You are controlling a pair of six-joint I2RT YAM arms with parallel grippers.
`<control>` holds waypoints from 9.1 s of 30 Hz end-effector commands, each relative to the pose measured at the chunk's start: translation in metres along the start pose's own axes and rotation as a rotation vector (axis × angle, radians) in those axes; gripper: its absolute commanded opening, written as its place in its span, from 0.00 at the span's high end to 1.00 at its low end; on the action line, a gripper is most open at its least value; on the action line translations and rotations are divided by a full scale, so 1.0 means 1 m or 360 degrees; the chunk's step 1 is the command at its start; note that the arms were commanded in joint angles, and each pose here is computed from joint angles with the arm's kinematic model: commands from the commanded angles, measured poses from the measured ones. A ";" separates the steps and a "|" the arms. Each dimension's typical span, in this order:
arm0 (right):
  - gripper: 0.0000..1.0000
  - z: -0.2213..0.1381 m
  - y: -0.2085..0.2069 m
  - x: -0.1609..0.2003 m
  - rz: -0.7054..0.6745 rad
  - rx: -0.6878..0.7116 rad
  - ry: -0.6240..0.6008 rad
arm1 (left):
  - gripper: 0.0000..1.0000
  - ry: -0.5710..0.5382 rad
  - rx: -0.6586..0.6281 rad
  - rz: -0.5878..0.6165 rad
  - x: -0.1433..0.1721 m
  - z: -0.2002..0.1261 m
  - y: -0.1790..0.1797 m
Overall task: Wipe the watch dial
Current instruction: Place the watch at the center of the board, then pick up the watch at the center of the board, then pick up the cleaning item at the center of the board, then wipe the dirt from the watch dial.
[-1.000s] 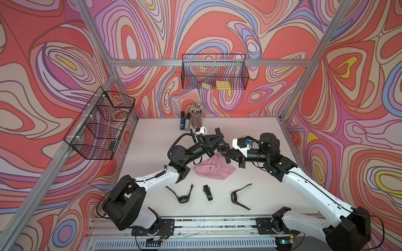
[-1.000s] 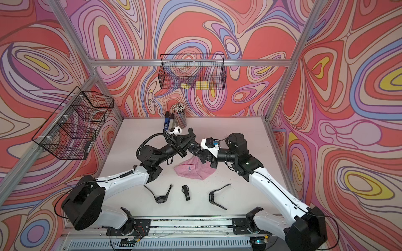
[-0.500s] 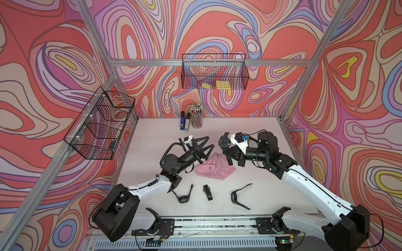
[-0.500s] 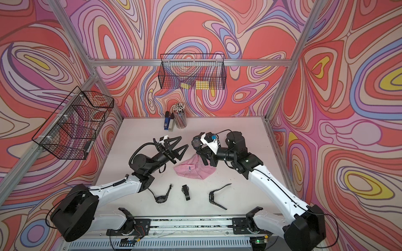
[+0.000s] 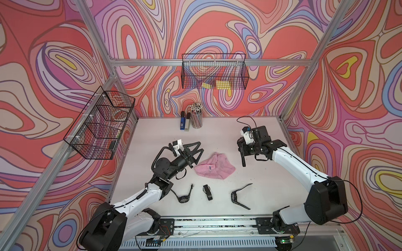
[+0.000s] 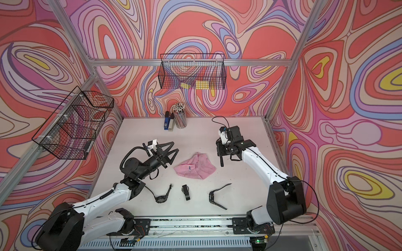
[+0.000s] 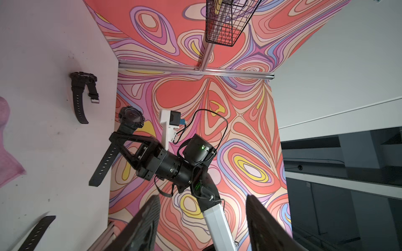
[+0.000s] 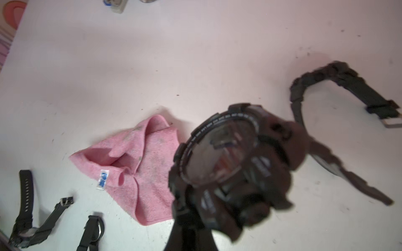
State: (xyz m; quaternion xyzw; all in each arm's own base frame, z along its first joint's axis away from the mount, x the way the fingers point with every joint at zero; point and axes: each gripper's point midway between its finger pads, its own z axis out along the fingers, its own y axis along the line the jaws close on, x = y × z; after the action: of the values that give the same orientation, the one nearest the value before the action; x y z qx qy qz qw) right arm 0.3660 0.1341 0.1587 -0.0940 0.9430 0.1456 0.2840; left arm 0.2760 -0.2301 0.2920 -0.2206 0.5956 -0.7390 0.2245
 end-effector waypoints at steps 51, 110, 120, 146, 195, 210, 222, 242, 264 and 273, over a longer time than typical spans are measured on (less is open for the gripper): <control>0.53 0.095 -0.073 0.077 -0.0466 0.0271 0.0911 | 0.34 0.0090 -0.0349 0.0368 0.016 -0.027 0.024; 0.02 -0.027 0.055 0.039 -0.0124 -0.0297 -0.0053 | 0.42 0.1184 -0.2441 0.1171 0.044 -0.163 0.212; 0.02 -0.027 0.054 0.042 -0.0123 -0.0290 -0.0041 | 0.54 0.1407 -0.2568 0.1196 0.056 -0.172 0.235; 0.02 -0.021 0.048 0.047 -0.0138 -0.0244 0.0004 | 0.90 0.1665 -0.2737 0.1340 0.067 -0.191 0.251; 0.87 0.123 0.174 0.093 -0.0625 -0.0384 0.0291 | 1.00 -0.0253 -0.0206 -0.0201 -0.020 -0.065 0.004; 1.00 0.078 0.186 0.076 -0.0614 -0.0515 0.0195 | 1.00 -0.0292 -0.0195 -0.0177 -0.020 -0.071 0.001; 0.67 0.111 0.167 0.122 -0.0672 -0.0463 0.0479 | 1.00 -0.0310 -0.0191 -0.0203 -0.022 -0.073 0.007; 1.00 0.047 0.181 0.060 -0.0642 -0.0524 0.0106 | 1.00 -0.0343 -0.0211 -0.0236 -0.028 -0.075 0.026; 1.00 -0.104 0.257 0.007 -0.0494 -0.1127 -0.0657 | 1.00 -0.0202 -0.0093 0.0123 -0.026 -0.047 -0.016; 1.00 -0.108 0.297 0.006 -0.0569 -0.1198 -0.0695 | 1.00 -0.0194 -0.0081 0.0226 -0.026 -0.041 -0.028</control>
State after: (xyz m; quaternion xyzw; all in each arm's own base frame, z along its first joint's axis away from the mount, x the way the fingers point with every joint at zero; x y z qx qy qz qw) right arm 0.2237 0.3667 0.2926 -0.3213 0.7257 0.4382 0.4221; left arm 0.2725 -0.1763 0.2858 -0.2613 0.6303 -0.6748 0.2814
